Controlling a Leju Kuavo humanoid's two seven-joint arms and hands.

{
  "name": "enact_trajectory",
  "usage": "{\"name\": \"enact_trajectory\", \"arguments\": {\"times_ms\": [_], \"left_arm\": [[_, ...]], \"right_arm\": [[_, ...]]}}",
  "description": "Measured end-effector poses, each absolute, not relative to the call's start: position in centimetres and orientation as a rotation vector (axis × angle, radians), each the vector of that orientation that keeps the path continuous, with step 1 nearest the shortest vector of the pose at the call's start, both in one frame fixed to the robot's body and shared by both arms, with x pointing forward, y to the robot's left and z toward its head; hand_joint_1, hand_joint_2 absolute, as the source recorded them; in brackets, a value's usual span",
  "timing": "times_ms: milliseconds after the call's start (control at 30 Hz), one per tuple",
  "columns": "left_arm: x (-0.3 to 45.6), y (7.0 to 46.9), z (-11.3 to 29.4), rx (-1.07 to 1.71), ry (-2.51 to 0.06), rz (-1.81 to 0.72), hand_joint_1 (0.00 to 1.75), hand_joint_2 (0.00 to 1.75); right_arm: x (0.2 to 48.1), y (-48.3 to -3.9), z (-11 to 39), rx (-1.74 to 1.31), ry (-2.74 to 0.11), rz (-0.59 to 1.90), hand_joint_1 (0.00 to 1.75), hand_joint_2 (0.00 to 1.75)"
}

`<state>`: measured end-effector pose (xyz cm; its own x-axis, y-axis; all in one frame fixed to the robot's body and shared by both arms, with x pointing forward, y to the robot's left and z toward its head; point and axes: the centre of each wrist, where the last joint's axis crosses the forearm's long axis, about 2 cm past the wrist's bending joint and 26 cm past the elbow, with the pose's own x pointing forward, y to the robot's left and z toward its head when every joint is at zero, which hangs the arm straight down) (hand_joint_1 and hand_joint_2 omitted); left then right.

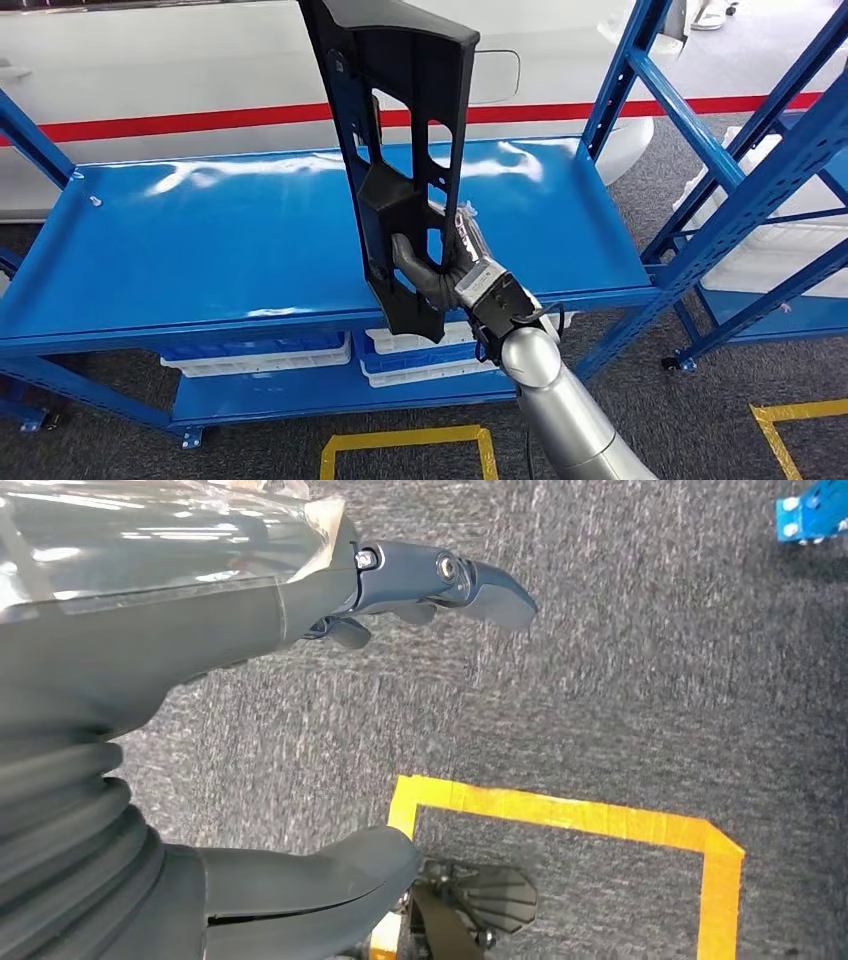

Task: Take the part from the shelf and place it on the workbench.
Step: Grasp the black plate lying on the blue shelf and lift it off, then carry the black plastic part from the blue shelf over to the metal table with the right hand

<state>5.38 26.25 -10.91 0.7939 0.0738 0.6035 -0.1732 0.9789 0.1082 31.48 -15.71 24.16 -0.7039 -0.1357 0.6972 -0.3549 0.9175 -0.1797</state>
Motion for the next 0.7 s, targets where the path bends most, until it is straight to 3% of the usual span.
{"name": "enact_trajectory", "arguments": {"times_ms": [700], "left_arm": [[5.49,26.37,-10.90,0.161,-0.646,0.123,0.00,1.75]], "right_arm": [[31.25,-15.59,23.80,0.316,-2.372,0.423,1.75,1.75]]}}
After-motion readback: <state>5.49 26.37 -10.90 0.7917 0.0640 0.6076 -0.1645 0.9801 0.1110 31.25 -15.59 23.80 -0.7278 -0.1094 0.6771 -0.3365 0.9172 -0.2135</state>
